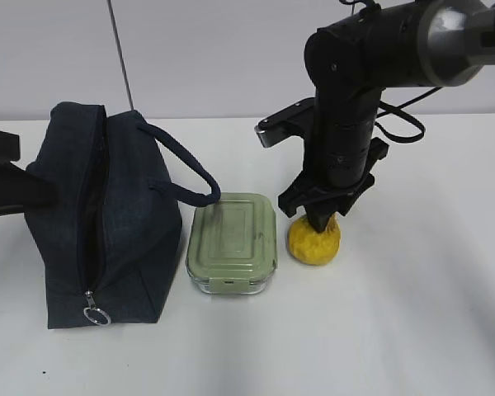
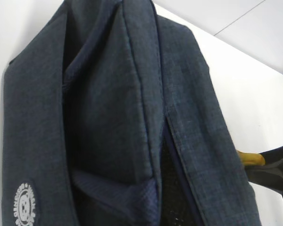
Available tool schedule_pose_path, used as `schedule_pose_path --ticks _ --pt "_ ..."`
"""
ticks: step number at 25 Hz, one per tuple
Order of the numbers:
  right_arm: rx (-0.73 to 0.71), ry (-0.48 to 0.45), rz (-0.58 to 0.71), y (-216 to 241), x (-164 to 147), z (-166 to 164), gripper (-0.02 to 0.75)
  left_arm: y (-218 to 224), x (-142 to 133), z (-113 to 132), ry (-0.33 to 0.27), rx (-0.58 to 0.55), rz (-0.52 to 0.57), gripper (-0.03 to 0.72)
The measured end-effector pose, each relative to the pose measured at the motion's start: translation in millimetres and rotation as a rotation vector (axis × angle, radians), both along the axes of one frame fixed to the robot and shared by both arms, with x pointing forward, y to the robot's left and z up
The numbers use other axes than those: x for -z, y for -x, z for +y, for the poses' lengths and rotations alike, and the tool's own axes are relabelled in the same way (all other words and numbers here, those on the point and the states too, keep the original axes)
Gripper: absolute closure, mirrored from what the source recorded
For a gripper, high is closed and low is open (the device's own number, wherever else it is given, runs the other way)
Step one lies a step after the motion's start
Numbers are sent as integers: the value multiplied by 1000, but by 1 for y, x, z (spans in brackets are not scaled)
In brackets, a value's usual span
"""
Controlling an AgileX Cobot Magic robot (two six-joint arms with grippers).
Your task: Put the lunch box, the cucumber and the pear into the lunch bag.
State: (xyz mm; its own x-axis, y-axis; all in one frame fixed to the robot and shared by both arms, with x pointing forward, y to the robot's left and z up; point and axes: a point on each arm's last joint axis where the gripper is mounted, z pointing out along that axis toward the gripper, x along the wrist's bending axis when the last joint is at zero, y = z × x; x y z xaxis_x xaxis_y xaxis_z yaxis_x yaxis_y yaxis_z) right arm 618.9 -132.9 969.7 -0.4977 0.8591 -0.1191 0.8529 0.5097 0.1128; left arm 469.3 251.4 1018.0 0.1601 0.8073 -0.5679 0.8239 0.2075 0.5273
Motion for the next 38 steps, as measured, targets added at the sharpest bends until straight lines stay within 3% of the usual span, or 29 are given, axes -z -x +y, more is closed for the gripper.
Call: schedule_pose_path --ticks 8,14,18,28,33,38 --pt "4 -10 12 -1 5 2 393 0 0 0 0 0 0 704" --pt "4 -16 12 -2 4 5 492 0 0 0 0 0 0 704" --pt "6 -11 10 -7 -4 7 509 0 0 0 0 0 0 704" --pt "13 -64 -134 -28 -73 15 512 0 0 0 0 0 0 704" --pt "-13 -184 -250 -34 -119 24 512 0 0 0 0 0 0 704" --pt "-77 -339 -286 -28 -151 40 514 0 0 0 0 0 0 704"
